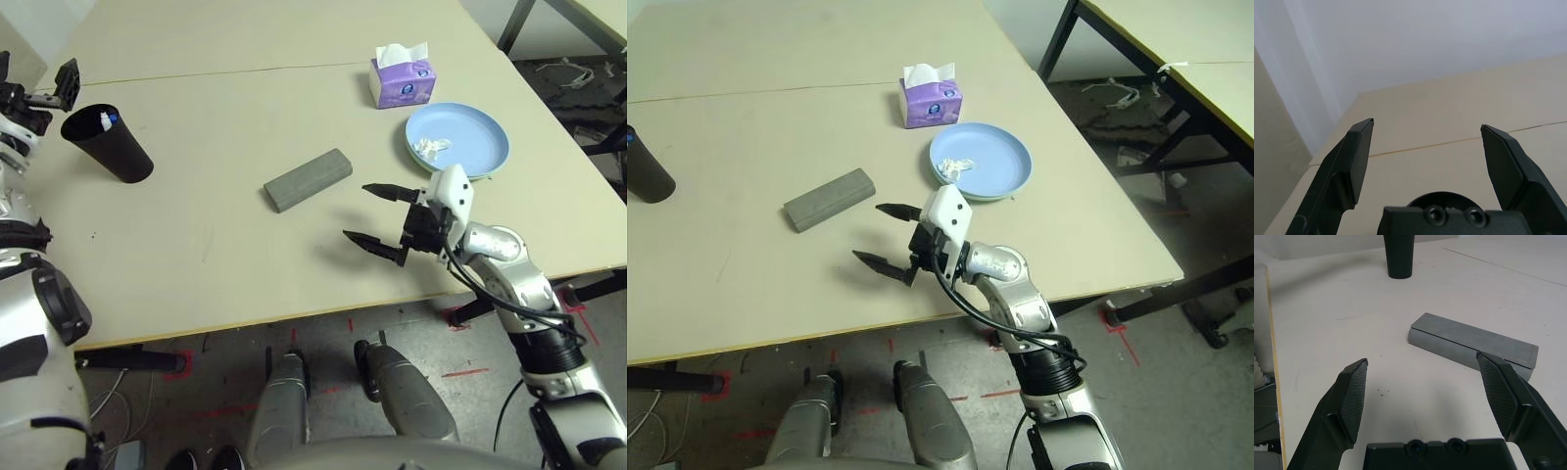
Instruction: Organize and tidy the items on the table.
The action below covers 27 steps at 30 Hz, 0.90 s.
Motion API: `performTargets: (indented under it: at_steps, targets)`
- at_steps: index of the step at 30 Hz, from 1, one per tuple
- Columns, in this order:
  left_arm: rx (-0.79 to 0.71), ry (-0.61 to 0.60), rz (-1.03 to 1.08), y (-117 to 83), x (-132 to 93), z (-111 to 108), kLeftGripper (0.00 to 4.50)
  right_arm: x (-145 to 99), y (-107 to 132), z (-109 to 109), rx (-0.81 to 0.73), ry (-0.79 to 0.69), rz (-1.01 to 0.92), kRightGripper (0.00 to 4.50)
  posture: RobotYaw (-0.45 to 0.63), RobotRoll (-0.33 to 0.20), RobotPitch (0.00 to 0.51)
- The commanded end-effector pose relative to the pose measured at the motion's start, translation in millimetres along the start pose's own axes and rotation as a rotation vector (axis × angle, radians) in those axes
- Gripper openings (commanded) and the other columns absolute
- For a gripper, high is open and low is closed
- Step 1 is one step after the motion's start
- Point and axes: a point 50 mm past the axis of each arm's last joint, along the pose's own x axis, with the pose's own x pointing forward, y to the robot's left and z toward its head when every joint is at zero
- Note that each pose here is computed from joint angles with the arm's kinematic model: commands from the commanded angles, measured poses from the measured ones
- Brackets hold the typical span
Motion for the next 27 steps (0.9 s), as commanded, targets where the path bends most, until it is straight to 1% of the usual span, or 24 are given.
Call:
performTargets:
  at_steps: [1,3,4,6,8,10,12,14,18,20,24,27]
  targets:
    - [-0.069,-0.016,-0.071,4,-8,0,4.45,-3,-9,6,0.028,-0.057,-0.091,4.5,-0.21,0.0,0.237]
    - [-0.07,-0.003,-0.088,10,-16,0,4.45,-5,-18,11,0.025,-0.082,-0.16,4.5,-0.21,0.0,0.245]
    - [-0.049,0.024,-0.09,16,-26,-2,4.45,-10,-27,15,0.02,-0.099,-0.229,4.5,-0.2,0.0,0.249]
    - [-0.031,0.079,-0.055,31,-55,-7,4.45,-24,-46,20,-0.001,-0.112,-0.369,4.5,-0.18,0.0,0.259]
    - [-0.025,0.108,-0.017,39,-82,-8,4.45,-37,-57,20,-0.014,-0.1,-0.474,4.5,-0.16,0.0,0.266]
    - [-0.022,0.143,0.016,39,-107,-11,4.45,-50,-64,14,-0.024,-0.069,-0.555,4.5,-0.13,0.0,0.276]
    - [-0.028,0.185,0.054,34,-132,-16,4.45,-65,-70,4,-0.027,-0.023,-0.64,4.5,-0.1,0.0,0.289]
    - [-0.031,0.209,0.07,27,-146,-17,4.45,-75,-73,-3,-0.02,0.003,-0.701,4.5,-0.07,0.0,0.298]
    - [-0.039,0.274,0.071,12,-163,-21,4.45,-95,-70,-22,0.001,0.062,-0.781,4.5,-0.04,0.0,0.311]
    - [-0.046,0.287,0.08,9,-165,-21,4.45,-99,-68,-25,0.006,0.068,-0.801,4.5,-0.04,0.0,0.314]
    - [-0.053,0.301,0.069,0,-165,-22,4.45,-102,-66,-24,-0.005,0.074,-0.822,4.5,-0.05,0.0,0.318]
    - [-0.047,0.306,0.042,-7,-155,-23,4.45,-104,-67,-24,-0.005,0.073,-0.842,4.5,-0.04,0.0,0.313]
